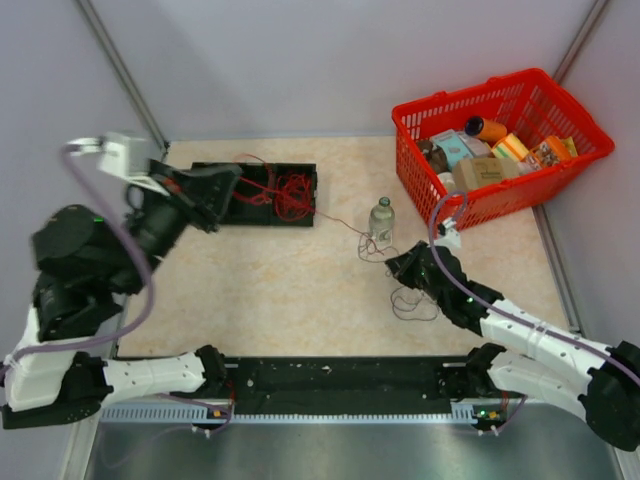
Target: Untangle the cables
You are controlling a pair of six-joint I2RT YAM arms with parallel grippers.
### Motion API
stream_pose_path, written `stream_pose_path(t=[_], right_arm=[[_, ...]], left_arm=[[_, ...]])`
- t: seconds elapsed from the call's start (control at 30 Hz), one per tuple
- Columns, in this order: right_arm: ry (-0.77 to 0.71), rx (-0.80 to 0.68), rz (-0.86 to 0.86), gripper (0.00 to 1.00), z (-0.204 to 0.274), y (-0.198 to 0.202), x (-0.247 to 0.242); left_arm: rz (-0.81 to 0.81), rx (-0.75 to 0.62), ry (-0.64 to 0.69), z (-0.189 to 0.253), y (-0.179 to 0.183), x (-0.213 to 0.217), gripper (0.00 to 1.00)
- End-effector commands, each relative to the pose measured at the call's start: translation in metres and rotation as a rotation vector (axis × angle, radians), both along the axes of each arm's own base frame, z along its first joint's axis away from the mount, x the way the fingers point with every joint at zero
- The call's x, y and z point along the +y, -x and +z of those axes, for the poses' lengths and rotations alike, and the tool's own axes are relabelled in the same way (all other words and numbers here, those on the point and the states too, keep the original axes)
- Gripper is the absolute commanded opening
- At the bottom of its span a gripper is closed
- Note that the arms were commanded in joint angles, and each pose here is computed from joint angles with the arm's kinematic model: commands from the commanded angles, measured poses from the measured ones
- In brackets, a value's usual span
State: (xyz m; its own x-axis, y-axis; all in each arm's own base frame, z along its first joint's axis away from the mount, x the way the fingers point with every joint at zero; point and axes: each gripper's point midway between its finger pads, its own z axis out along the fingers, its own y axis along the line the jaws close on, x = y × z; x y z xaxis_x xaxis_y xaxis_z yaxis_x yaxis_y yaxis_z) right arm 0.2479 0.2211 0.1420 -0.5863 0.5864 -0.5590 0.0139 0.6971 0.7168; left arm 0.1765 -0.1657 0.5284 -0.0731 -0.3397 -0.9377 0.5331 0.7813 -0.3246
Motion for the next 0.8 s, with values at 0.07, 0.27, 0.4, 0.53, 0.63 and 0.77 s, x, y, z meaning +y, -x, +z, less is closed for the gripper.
stream_pose_path(t=[0.07,0.27,0.4,0.53,0.63,0.77], right_arm=[[0.346,0.197,-0.192,0.0,-0.083,0.027,-0.095],[0.393,0.217,-0.215,0.0,-0.09,0.032,-0.113],[0.371,0.182,-0.169,0.0,-0.081,0.031,-0.105],[0.381,0.051,-0.031,0.02,-0.056,0.025,-0.09],[0.419,0.007,0.019,0.04,-0.049,0.024,-0.088],[0.436,0.013,0.056,0.04,-0.05,0.026,-0.085]], left_arm=[[0.165,-0.203,0.215,0.096,0.02,0.091,0.0],[0.22,-0.217,0.238,0.101,0.022,0.111,0.0],[0.21,-0.163,0.202,0.079,0.012,0.091,0.0],[0.178,-0.04,0.091,0.013,-0.008,0.043,0.0],[0.181,0.09,-0.062,-0.056,-0.026,0.008,0.0],[0.236,0.243,-0.221,-0.14,-0.039,-0.01,0.0]])
